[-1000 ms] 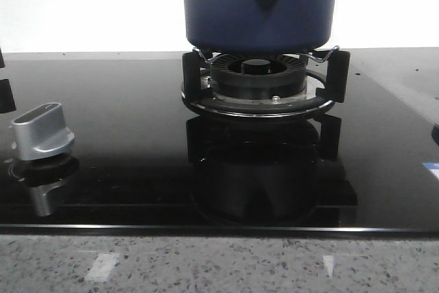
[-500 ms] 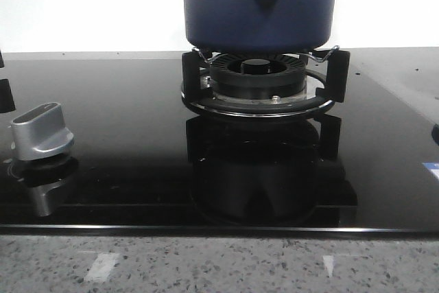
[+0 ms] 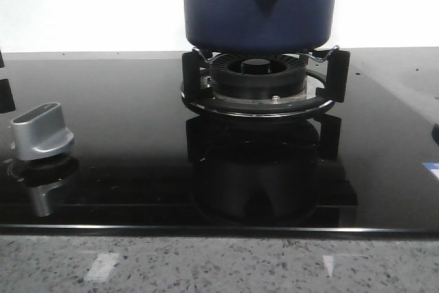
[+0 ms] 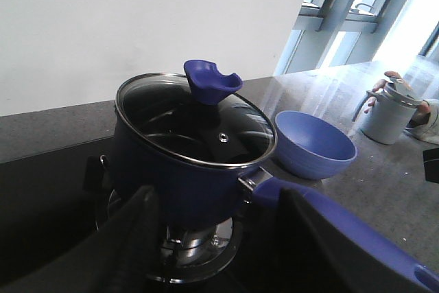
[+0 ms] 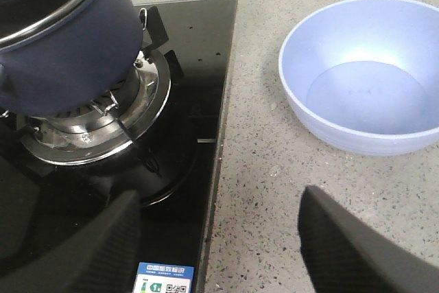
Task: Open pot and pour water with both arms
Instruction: 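Grasp the purple lid knob with the left gripper and lift the lid, then lower the right gripper onto the light blue bowl rim and grasp it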
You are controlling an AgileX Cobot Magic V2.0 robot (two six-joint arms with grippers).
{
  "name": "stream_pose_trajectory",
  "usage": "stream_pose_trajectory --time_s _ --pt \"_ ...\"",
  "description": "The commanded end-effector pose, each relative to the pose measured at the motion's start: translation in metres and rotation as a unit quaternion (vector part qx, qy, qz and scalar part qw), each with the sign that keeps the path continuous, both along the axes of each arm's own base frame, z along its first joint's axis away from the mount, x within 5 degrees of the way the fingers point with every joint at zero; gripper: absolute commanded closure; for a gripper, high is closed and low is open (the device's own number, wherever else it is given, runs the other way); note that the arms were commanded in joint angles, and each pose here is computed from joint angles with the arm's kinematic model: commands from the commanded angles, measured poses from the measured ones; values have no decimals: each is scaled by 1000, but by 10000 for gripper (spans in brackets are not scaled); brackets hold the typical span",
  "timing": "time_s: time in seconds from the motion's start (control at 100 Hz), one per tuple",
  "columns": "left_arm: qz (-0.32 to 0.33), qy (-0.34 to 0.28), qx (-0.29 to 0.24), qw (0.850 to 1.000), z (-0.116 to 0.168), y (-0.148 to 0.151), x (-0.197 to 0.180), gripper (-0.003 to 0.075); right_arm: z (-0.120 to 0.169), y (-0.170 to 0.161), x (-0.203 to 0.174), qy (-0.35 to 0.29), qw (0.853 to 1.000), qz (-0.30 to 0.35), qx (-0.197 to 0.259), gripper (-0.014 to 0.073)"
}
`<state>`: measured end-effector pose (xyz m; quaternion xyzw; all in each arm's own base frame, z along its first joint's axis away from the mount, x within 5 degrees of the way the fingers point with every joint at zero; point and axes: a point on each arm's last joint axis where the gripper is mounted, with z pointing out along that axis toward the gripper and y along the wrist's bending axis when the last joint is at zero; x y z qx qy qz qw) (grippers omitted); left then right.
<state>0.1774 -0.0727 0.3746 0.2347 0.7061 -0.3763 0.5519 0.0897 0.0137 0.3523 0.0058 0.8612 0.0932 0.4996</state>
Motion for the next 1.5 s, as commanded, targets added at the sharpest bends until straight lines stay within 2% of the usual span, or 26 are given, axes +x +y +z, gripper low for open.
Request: stream_pose_trajectory --time_s 0.0,0.22,0.47,0.58,0.67,0.72,0.95,1.13,1.26,1.49 --pt "-29 -21 -33 999 20 -6 17 379 13 -1 4 -38 999 -4 -4 149" --pt "-91 -51 -12 994 35 -40 65 379 13 -1 4 -38 999 -4 -4 149" --pt "-132 -53 -2 990 31 -84 126 378 13 -1 4 -38 999 -4 -4 149" --pt "-150 -56 13 987 26 -101 142 316 13 -1 4 -38 999 -4 -4 149" --pt "-161 -53 13 985 21 -112 149 234 13 -1 4 -38 999 -4 -4 149" --pt "-166 -51 13 985 19 -117 152 216 13 -1 4 -38 999 -4 -4 149" --pt "-182 -66 28 981 10 -137 157 216 13 -1 3 -37 999 -4 -4 149" --pt "-139 -99 56 984 9 -144 161 216 13 -1 4 -38 999 -4 -5 149" --pt "-143 -119 70 980 7 -150 160 217 13 -1 4 -38 999 -4 -5 149" --pt "-146 -110 72 980 -3 -155 165 220 13 -1 4 -38 999 -4 -5 149"
